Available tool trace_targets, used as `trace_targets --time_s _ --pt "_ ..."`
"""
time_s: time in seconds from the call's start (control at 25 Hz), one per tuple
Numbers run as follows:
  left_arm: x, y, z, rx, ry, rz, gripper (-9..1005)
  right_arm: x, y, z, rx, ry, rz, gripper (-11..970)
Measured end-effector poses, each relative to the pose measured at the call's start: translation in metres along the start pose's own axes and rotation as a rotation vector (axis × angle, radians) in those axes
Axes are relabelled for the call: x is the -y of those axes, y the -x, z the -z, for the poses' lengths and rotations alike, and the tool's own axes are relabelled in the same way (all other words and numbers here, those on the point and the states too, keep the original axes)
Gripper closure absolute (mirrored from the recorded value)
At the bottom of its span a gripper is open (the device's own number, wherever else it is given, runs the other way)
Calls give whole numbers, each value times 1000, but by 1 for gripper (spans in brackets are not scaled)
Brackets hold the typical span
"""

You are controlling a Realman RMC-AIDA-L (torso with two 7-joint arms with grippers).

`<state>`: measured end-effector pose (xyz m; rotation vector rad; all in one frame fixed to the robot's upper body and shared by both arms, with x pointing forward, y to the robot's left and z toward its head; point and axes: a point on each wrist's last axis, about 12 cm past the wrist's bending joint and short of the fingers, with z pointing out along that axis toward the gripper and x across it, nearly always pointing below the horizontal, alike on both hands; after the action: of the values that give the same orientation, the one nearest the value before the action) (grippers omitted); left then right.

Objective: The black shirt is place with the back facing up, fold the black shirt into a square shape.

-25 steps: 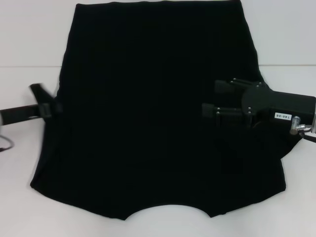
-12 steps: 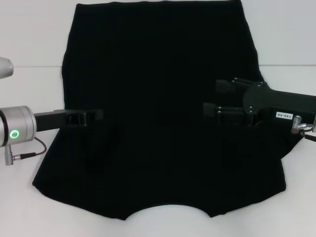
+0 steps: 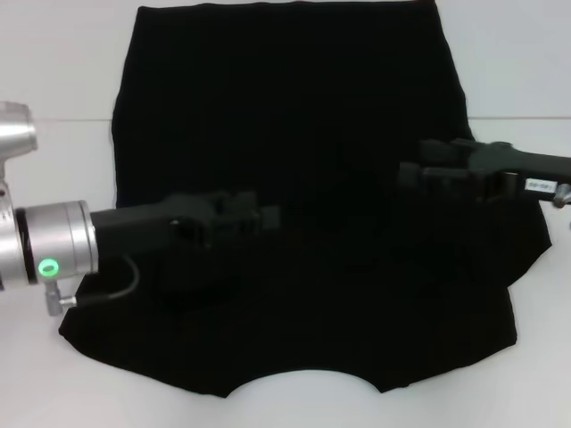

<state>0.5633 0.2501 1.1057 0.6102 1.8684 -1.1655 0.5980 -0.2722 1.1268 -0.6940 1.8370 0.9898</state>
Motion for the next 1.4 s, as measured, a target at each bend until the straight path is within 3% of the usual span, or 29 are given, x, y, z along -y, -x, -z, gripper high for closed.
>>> trace_targets --time_s 0.04,0.16,0.36,0.52,0.76,1.0,1.4 --pt "4 -2 -1 20 -39 -39 572 4 1 5 -10 -21 -45 60" --pt "14 -10 -7 54 -127 -149 328 15 1 18 -66 -103 -182 61" --pt "28 -22 -22 43 -222 -306 228 35 -4 45 -134 -276 -394 62" --pt "36 -29 -32 -21 -293 -395 148 47 -7 72 -173 -415 -492 72" --pt "42 -36 -40 -68 -346 -488 77 56 -15 88 -245 -546 -578 86" --pt "40 -41 -40 -57 -326 -550 63 60 -15 79 -284 -591 -588 101" --pt "37 -41 -40 -56 -298 -544 66 64 -15 46 -355 -601 -552 125"
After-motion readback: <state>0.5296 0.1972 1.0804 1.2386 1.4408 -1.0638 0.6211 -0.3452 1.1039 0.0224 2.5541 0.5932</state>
